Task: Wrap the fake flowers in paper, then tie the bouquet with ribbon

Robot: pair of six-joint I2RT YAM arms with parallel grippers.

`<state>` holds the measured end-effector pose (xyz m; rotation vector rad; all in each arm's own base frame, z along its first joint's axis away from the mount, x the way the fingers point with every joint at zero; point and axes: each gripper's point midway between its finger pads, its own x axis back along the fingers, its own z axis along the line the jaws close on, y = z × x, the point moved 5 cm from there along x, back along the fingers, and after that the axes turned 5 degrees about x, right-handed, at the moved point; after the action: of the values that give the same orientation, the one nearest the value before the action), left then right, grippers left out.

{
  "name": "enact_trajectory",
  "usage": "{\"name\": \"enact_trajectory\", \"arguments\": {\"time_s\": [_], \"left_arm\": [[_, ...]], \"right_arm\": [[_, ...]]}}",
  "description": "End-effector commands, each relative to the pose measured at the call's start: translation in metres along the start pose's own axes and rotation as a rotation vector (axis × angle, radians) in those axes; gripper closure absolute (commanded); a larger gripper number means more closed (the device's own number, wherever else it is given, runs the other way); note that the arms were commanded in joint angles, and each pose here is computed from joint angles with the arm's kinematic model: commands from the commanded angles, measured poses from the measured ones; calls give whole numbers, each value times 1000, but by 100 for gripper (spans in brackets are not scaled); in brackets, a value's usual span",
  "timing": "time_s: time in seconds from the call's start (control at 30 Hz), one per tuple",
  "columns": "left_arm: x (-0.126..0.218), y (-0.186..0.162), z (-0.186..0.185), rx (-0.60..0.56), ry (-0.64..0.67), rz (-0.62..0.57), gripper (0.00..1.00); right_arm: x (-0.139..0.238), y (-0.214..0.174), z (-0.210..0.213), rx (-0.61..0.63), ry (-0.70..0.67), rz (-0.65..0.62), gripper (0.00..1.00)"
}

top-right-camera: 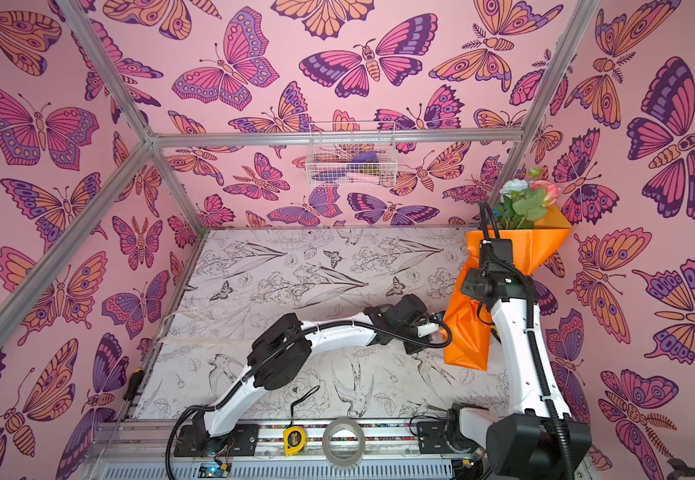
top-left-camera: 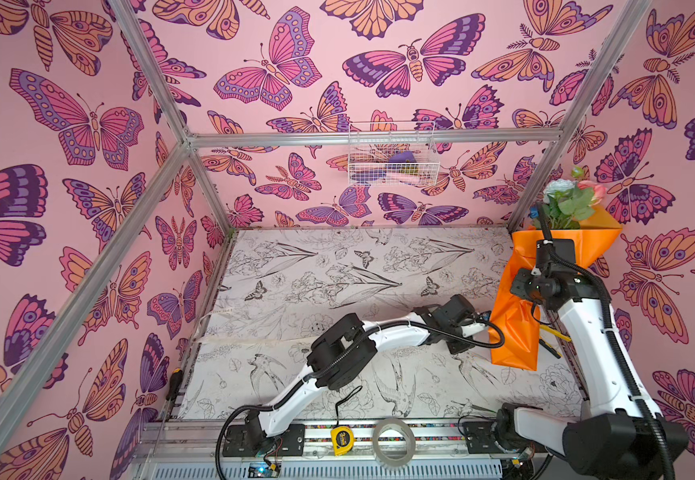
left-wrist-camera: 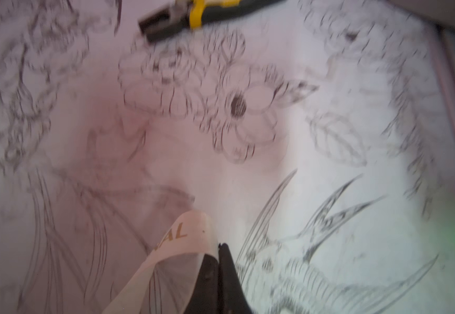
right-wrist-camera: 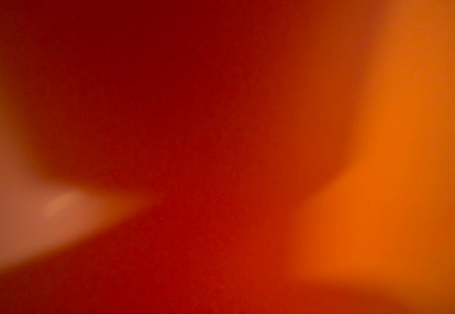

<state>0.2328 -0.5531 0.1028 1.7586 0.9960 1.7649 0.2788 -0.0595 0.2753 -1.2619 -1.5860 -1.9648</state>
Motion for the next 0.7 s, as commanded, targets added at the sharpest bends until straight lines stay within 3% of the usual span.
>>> {"name": "enact_trajectory", "arguments": {"time_s": [0.0,0.13,0.2,0.33,0.47,0.5,0.67], "left_arm": [[4,56,-26,-37,-95,-152,100],[7,91,-33,-10,-161,-261,100],[8,99,-32,0,-152,-290,92],[18,95,-25,17,-119,-285,37],[45,79,-14,75,-92,-283,5],[56,74,-13,87,-86,-285,0],[119,44,-15,118,-35,-286,1]], "right_arm": [[10,20,-5,-16,-10,-61,100],[10,24,-4,-16,1,-65,100],[8,23,-2,-10,10,-58,100],[2,20,1,-2,30,-40,100],[-1,20,6,1,67,-30,100],[-1,20,9,9,84,-28,100],[0,17,23,-4,191,-6,100]]}}
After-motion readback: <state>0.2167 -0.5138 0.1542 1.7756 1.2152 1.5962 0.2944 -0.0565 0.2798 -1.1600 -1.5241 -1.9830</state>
